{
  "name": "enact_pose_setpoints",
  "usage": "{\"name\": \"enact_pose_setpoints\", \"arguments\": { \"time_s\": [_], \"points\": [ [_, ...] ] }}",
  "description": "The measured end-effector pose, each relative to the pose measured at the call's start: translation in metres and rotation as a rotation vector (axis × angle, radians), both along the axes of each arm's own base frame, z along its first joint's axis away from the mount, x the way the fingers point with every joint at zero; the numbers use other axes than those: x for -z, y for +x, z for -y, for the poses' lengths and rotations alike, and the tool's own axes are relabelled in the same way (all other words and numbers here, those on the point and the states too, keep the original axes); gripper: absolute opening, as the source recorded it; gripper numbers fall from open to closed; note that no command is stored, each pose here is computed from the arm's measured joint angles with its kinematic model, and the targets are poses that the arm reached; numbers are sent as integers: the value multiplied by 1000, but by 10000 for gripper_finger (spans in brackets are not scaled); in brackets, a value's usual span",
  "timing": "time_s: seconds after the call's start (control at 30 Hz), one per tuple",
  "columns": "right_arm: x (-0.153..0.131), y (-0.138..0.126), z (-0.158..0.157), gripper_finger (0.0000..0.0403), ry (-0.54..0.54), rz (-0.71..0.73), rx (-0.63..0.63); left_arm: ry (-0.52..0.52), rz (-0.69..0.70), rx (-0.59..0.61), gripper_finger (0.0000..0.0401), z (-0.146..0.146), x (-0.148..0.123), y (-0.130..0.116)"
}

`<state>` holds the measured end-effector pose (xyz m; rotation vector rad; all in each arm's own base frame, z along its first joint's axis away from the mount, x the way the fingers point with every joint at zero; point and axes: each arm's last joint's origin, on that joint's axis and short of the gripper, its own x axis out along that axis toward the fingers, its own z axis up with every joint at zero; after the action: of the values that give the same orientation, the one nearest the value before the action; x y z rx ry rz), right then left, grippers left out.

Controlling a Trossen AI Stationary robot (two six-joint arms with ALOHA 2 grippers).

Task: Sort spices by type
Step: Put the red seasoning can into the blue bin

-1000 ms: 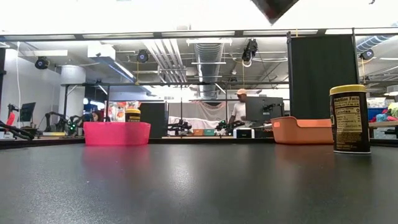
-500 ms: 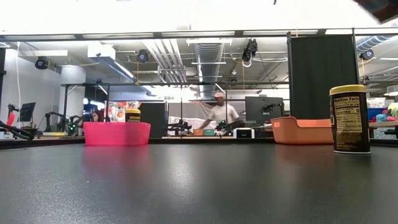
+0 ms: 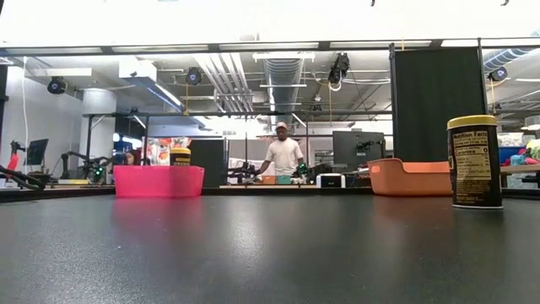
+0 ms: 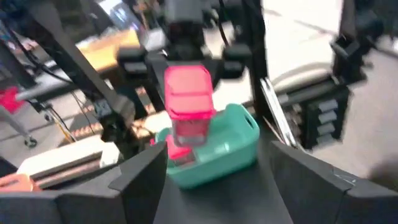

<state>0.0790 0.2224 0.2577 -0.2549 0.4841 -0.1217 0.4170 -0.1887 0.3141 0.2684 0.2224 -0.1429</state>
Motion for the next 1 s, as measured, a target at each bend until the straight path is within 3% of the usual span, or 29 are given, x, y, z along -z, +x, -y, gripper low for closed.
{"name": "enact_pose_setpoints", "arguments": {
  "time_s": [0.27,0.63,0.77,1.0],
  "points": [
    [23,-30,7,182,93,158,-104,-56,135,31,263,-5,22,29],
    [22,-33,7,182,49,267,-122,-117,329,41,263,4,59,53],
    [21,-33,7,182,42,292,-122,-169,392,35,263,4,62,57],
    [23,-41,5,182,69,274,-154,-141,401,29,263,17,67,88]
  ]
}}
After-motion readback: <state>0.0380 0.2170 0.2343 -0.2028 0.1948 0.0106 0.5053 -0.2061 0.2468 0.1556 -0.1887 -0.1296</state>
